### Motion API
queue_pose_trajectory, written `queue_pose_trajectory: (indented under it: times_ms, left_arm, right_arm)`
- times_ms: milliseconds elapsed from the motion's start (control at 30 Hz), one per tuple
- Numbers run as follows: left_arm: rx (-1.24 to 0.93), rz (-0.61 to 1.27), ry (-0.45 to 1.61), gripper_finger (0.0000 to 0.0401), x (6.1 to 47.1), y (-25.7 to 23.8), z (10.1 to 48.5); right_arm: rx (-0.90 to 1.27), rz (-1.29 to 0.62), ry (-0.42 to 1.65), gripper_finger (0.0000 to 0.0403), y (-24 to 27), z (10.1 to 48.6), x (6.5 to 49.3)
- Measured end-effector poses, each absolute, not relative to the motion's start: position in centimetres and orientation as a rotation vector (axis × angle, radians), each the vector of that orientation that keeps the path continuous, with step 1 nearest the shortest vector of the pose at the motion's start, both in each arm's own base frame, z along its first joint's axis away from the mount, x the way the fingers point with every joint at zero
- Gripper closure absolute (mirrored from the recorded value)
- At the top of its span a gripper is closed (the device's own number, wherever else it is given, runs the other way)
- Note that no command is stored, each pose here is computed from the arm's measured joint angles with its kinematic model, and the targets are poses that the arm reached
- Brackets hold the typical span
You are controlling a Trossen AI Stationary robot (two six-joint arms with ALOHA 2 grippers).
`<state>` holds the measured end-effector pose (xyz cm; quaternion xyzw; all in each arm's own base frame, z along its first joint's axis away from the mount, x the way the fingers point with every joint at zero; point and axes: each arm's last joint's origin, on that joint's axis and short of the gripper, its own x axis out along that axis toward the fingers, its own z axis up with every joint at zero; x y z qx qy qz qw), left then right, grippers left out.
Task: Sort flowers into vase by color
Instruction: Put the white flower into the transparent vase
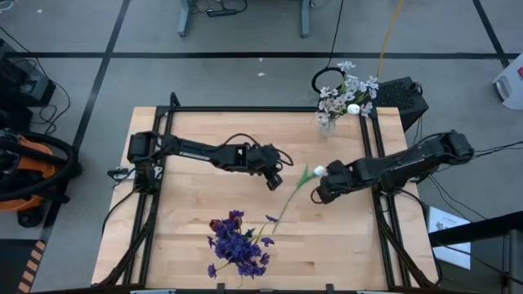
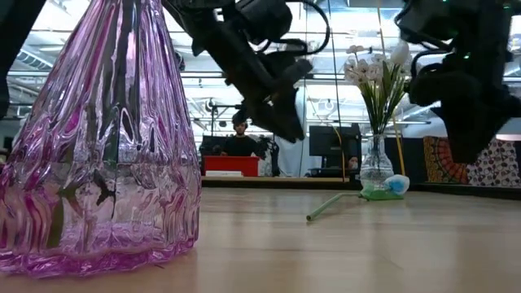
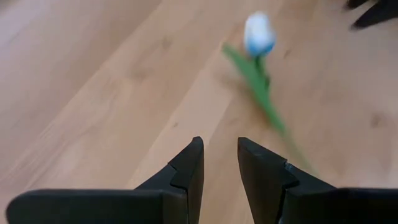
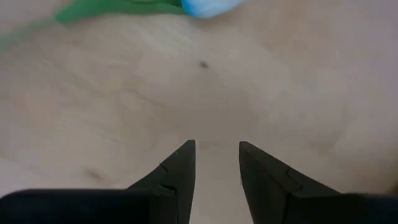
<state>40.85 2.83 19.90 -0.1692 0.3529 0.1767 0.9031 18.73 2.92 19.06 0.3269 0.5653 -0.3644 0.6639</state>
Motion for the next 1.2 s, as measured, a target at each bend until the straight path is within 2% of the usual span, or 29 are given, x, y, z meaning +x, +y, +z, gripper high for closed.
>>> queue_pose_trajectory:
  times_ms: [133,400,667,833,1000,1200]
  left_arm:
    - [-0.29,0.367,0.841,0.0299,40.0,3.3,19.7]
    - [-0.195,0.309,0.9,0.0299,38.6,3.2,19.6]
    - [-0.233,0.314,0.873,0.0299,33.6,3.6,18.4]
    - [-0.27,0.327,0.832,0.0299,29.3,3.8,18.3]
    - [-0.301,0.295,0.815,0.0299,25.0,3.9,18.3]
    - [-0.313,0.191,0.733,0.0299,21.4,3.4,18.6]
  right_arm:
    - [1.013,-0.927,1.091,0.0289,3.6,18.9,18.6]
    - [1.188,-0.942,0.833,0.0294,3.8,18.7,21.4]
    - [1.219,-1.041,0.841,0.0354,5.6,17.5,26.1]
    - [1.223,-1.108,0.827,0.0373,6.2,17.4,29.3]
    - [1.209,-1.219,0.851,0.037,6.3,17.5,31.6]
    - [1.279,-1.324,0.816,0.0337,5.8,17.1,33.2]
